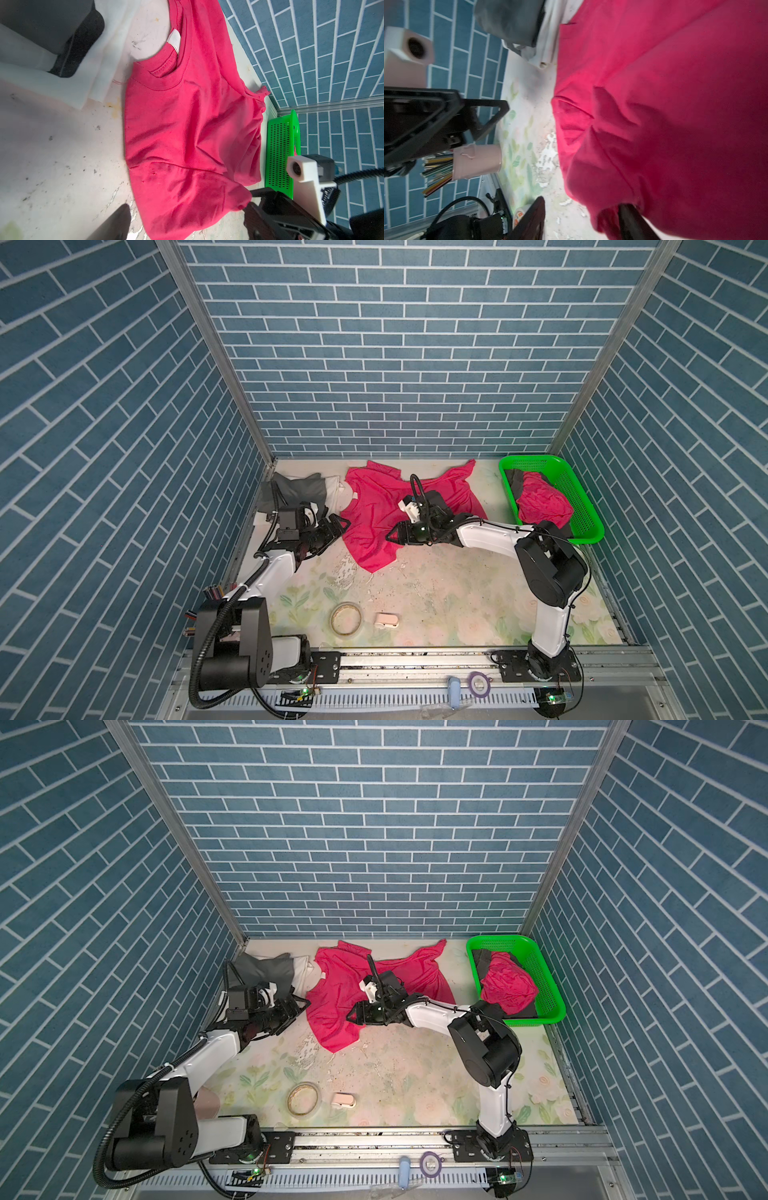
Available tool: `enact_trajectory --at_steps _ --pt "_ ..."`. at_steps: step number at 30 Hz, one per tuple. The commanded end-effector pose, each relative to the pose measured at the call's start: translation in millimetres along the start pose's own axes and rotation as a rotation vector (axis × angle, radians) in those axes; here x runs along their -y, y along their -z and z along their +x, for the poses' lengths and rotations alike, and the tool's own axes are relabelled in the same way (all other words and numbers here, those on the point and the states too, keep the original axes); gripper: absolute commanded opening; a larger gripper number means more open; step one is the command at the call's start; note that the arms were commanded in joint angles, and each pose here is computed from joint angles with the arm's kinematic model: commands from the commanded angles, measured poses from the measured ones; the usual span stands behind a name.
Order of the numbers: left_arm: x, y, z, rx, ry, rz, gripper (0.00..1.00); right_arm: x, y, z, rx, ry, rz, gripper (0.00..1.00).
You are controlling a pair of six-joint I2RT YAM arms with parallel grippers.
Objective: Fold and stack the t-shirts
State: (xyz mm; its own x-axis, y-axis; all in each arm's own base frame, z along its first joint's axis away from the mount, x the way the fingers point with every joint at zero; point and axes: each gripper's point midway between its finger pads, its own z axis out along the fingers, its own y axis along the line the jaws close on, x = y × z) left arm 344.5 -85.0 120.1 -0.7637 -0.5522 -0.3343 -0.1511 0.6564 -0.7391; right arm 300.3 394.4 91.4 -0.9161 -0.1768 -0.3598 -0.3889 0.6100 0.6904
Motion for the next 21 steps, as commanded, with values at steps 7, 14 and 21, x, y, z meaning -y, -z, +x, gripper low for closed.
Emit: enact_trajectory --at_steps 7,14,21 --pt "25 -29 23 -0.046 -0.038 0.029 0.88 58 43 14 0.006 0.081 0.361 0.78" --pt "17 -54 46 -0.118 -0.019 -0.019 0.88 77 59 29 0.034 0.075 0.372 0.82" --pt "-12 -37 82 -0.16 0.078 -0.121 0.88 84 63 36 0.049 0.064 0.369 0.88"
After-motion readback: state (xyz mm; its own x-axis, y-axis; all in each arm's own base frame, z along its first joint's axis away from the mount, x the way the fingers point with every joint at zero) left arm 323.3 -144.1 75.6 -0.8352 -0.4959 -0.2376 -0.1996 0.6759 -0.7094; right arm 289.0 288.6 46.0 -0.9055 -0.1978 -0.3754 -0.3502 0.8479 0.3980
